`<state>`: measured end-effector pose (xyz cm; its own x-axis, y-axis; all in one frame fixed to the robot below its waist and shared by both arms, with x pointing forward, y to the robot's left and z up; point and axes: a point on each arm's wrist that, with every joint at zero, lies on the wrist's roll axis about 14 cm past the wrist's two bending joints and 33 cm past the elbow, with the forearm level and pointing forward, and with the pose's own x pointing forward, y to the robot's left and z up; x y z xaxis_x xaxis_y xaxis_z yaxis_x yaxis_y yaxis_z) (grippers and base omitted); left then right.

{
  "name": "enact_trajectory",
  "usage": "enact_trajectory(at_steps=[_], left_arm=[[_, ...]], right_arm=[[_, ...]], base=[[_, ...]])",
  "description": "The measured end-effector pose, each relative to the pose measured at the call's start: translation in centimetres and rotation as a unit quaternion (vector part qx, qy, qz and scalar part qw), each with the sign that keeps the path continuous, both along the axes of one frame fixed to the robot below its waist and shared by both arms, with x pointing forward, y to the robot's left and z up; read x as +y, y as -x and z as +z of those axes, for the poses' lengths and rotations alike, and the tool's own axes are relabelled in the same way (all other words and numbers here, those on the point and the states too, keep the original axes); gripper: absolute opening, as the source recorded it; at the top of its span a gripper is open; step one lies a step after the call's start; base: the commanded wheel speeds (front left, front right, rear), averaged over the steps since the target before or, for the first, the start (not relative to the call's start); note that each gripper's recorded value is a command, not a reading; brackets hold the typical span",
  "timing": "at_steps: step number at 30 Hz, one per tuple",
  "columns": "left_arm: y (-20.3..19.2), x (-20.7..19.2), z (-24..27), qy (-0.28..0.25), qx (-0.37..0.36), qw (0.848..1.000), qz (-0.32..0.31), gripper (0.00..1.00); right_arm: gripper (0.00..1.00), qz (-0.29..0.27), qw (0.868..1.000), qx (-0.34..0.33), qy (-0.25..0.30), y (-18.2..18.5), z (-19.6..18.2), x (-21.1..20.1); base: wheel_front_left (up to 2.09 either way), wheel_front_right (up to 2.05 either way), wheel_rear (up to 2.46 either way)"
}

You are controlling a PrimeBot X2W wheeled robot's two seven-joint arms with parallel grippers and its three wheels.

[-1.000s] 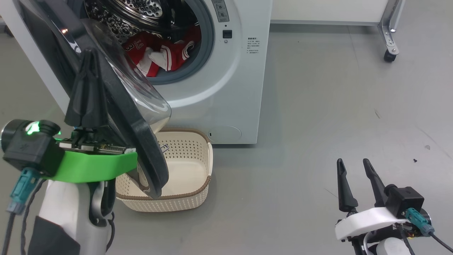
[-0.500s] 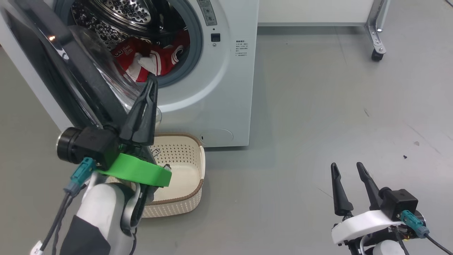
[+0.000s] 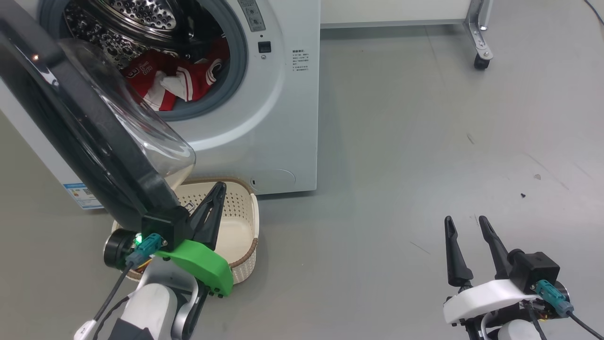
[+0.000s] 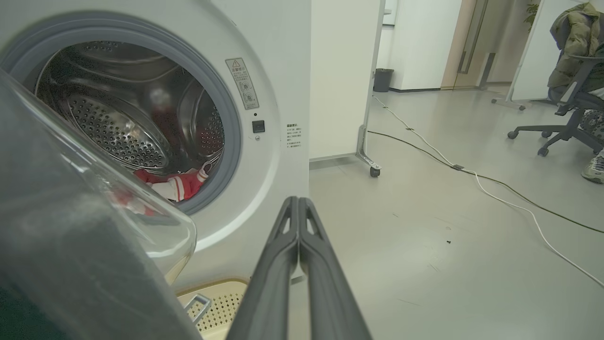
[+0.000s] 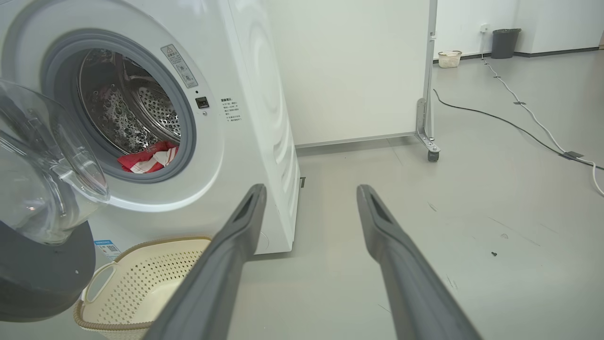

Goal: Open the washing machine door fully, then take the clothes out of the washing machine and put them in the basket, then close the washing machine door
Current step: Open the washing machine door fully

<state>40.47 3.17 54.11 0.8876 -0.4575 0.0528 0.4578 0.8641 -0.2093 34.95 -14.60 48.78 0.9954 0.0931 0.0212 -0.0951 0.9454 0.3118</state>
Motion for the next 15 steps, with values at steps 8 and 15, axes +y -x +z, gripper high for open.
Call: enact_trajectory(at_steps=[8, 15], left_arm=[[-0.8, 0.6, -2.1, -0.002, 0.034, 0.999, 0.016, 0.00], [-1.2, 1.7, -3.7, -0.005, 0.060, 0.997, 0.041, 0.00]], right_arm=[[1.00, -0.015, 1.000, 0.006, 0.001, 0.2, -0.4, -0.9], [1.00, -0.020, 1.000, 0.008, -0.001, 0.2, -0.5, -1.2]], base=[[0.00, 0.00, 0.00], [0.00, 0.00, 0.00]])
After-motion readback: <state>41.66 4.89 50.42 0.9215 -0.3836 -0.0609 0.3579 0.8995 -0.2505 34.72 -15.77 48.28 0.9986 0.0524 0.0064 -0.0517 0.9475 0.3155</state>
